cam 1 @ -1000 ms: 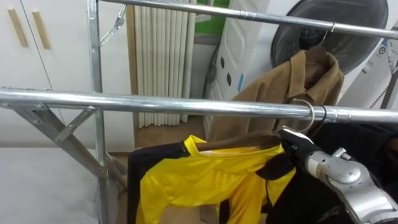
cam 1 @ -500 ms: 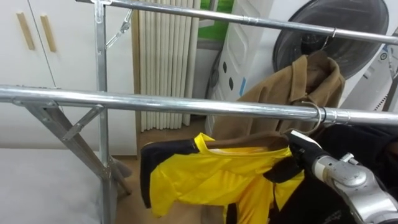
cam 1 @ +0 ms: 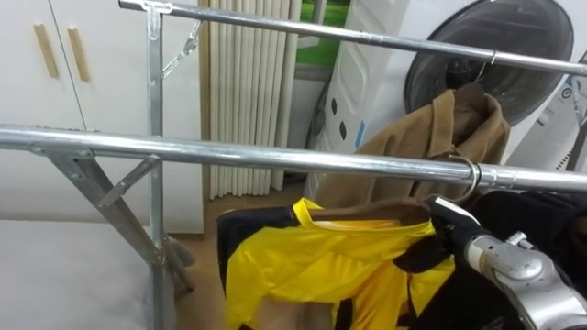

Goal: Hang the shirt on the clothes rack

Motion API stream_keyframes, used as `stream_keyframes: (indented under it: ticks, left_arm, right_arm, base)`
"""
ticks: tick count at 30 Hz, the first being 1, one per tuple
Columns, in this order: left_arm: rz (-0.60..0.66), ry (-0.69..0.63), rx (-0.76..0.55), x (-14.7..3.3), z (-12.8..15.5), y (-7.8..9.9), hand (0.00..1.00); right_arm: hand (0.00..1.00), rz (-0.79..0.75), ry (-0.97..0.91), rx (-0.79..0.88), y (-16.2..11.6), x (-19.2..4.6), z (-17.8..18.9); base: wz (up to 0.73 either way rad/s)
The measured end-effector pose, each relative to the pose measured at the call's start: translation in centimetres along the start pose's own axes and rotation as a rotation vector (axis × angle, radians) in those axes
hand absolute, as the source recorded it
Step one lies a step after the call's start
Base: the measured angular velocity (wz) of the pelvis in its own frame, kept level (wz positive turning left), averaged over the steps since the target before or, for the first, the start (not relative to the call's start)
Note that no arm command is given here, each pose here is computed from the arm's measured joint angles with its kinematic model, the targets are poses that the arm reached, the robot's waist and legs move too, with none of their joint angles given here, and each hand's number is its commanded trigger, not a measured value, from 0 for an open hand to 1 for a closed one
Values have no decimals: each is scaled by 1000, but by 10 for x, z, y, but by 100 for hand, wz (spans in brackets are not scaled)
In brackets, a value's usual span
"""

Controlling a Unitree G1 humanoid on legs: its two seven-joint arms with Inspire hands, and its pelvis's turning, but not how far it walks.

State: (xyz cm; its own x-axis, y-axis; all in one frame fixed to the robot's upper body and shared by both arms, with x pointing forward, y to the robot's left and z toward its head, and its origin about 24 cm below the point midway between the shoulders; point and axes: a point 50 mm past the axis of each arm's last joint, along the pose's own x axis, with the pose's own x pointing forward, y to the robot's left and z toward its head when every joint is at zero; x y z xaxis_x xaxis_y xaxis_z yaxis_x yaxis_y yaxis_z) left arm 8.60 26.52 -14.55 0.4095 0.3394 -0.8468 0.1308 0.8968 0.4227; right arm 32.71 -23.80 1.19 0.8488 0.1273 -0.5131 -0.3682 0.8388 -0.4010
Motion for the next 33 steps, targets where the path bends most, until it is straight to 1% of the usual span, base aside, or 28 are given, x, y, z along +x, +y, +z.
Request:
stream_keyframes:
  ticks: [1,12,19,21,28,33]
  left_arm:
    - [-1,6,4,-1,-3,0,0]
    - [1,4,-2,1,2,-2,0]
    - [-15,1,-9,1,4,-10,0]
    - [-15,1,-9,1,4,-10,0]
    - [-16,19,-5,0,-2,-11,0]
    - [-15,25,-4,0,-4,-11,0]
  right_arm:
    - [0,-5,1,8,0,0,-1]
    - [0,-42,4,15,1,0,-5]
    - [0,-55,-15,16,5,-1,-6]
    - [0,-57,-20,18,7,-1,-8]
    - [0,-64,-20,38,17,-8,-27]
    - [0,-81,-17,76,16,-13,-36]
  base:
    - [0]
    - [1]
    - [3]
    - [4]
    - [9]
    - [0]
